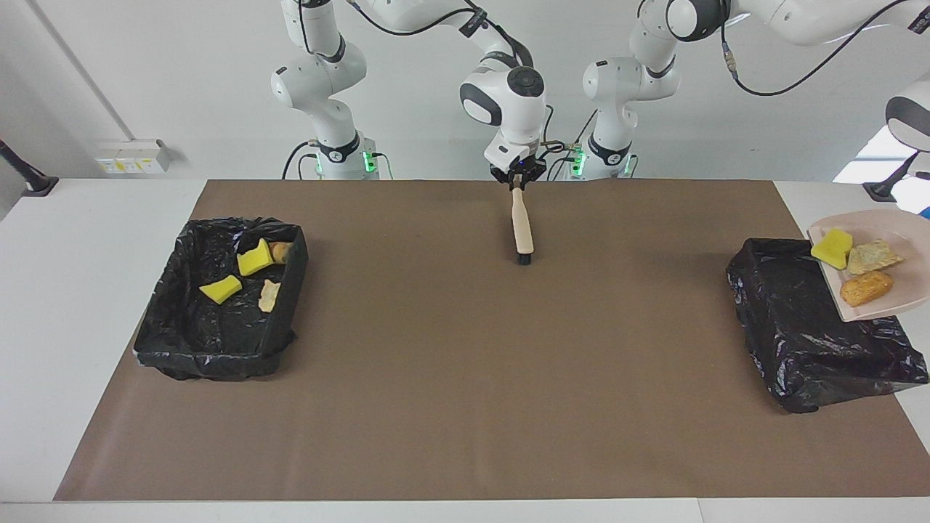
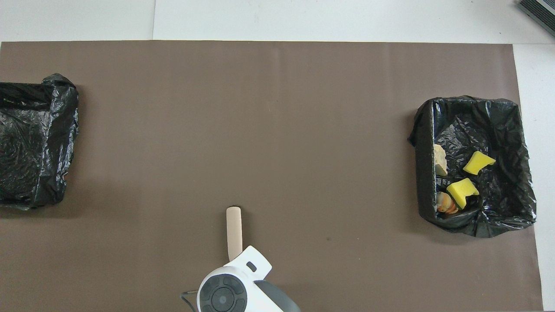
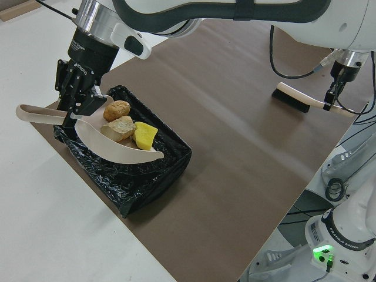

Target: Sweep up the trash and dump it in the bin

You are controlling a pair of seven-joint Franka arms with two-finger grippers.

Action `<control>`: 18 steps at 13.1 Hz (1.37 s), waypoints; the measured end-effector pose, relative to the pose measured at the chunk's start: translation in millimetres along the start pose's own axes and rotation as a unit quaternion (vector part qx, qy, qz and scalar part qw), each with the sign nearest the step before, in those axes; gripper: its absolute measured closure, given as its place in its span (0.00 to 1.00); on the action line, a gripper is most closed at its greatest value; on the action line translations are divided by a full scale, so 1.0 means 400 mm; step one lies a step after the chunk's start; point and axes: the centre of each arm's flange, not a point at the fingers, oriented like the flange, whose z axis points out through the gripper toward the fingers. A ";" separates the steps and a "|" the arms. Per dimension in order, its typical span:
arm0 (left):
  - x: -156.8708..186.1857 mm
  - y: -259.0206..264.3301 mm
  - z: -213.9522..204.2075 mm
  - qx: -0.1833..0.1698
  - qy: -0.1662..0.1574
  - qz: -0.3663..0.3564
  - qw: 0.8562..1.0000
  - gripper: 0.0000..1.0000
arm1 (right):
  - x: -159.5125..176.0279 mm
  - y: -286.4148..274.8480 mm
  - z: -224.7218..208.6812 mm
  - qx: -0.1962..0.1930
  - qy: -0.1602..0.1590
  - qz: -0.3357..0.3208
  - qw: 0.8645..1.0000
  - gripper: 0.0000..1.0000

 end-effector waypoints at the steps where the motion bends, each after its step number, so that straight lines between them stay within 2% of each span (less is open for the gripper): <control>1: 0.011 -0.004 0.008 -0.005 -0.010 -0.009 1.000 0.69 | 0.002 -0.002 -0.004 0.002 0.001 0.000 1.000 0.68; 2: 0.025 -0.007 0.020 -0.012 -0.019 -0.015 1.000 0.69 | 0.003 -0.004 -0.008 0.003 0.002 0.000 1.000 0.59; 4: 0.049 -0.017 0.023 -0.021 -0.045 -0.006 0.999 0.69 | 0.010 -0.010 -0.027 0.007 0.005 0.000 1.000 0.35; 7: 0.053 -0.032 0.001 -0.029 -0.100 0.024 0.994 0.69 | 0.086 0.011 -0.141 0.007 0.005 0.008 1.000 0.00; 10: 0.037 -0.041 -0.036 -0.016 -0.119 0.025 0.993 0.69 | 0.192 0.105 -0.315 0.002 0.001 -0.023 1.000 0.00; 13: 0.062 -0.080 -0.121 0.022 -0.111 0.023 0.993 0.69 | 0.281 0.216 -0.456 -0.019 0.006 -0.076 0.997 0.00; 15: 0.123 -0.114 -0.196 0.047 -0.090 0.009 0.995 0.69 | 0.330 0.287 -0.521 -0.036 0.014 -0.110 0.993 0.00; 18: 0.241 -0.134 -0.278 0.034 -0.017 -0.022 0.999 0.69 | 0.391 0.391 -0.577 -0.037 0.008 -0.140 0.989 0.00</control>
